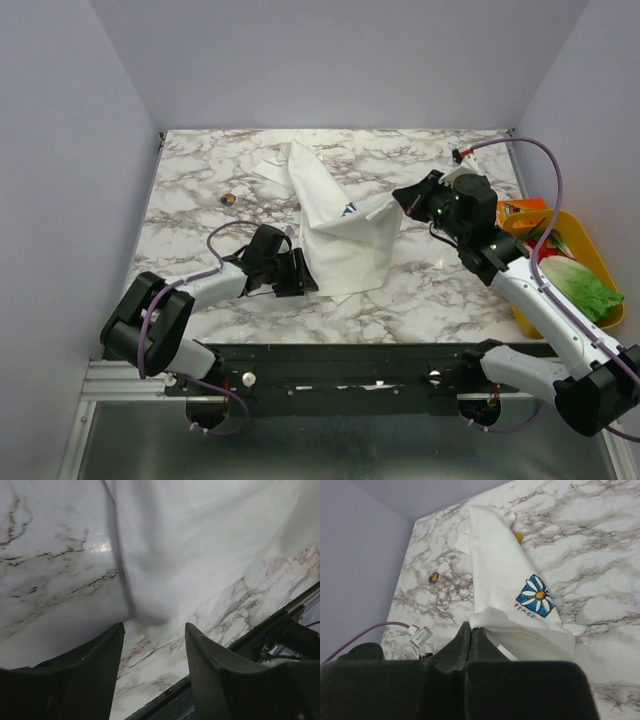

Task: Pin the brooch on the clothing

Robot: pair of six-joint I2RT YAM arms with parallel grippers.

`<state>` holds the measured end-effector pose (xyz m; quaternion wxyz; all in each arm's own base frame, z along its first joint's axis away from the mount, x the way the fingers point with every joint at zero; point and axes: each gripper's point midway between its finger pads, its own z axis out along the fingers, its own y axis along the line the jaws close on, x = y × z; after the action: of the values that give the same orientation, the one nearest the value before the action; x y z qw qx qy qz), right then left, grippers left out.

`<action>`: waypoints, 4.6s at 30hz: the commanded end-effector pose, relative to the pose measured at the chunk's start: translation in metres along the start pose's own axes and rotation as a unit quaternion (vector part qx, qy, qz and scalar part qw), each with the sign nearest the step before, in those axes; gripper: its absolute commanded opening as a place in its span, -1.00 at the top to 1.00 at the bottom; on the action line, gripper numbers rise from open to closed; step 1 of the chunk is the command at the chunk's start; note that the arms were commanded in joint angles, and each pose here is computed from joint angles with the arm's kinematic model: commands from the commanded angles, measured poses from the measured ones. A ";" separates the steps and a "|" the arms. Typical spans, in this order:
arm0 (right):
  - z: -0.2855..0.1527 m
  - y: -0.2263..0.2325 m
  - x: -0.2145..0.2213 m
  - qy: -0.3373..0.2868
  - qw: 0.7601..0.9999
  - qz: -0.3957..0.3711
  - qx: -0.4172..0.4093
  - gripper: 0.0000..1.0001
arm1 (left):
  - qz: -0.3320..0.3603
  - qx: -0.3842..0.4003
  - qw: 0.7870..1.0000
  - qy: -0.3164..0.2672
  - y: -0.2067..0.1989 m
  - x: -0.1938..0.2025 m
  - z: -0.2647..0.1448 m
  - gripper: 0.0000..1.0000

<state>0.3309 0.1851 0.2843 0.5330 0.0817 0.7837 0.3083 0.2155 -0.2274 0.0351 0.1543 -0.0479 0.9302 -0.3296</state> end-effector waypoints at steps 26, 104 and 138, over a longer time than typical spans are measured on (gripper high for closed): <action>-0.032 -0.097 0.153 0.203 0.979 0.017 0.024 0.29 | 0.090 -0.123 0.977 -0.147 0.000 -0.085 -0.127 1.00; -0.156 0.089 -0.165 -0.250 0.948 -0.142 -0.137 0.99 | 0.257 0.098 0.822 -0.499 -0.260 -0.229 -0.403 1.00; 0.026 0.057 -0.231 -0.247 0.946 -0.137 -0.155 0.99 | 0.170 0.124 0.736 -0.644 -0.207 -0.381 -0.356 1.00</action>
<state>0.4198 0.1322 0.6002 0.8000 -0.0432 0.4995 0.3297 0.4609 -0.1049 0.6050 0.7925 -0.0414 0.5337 -0.2924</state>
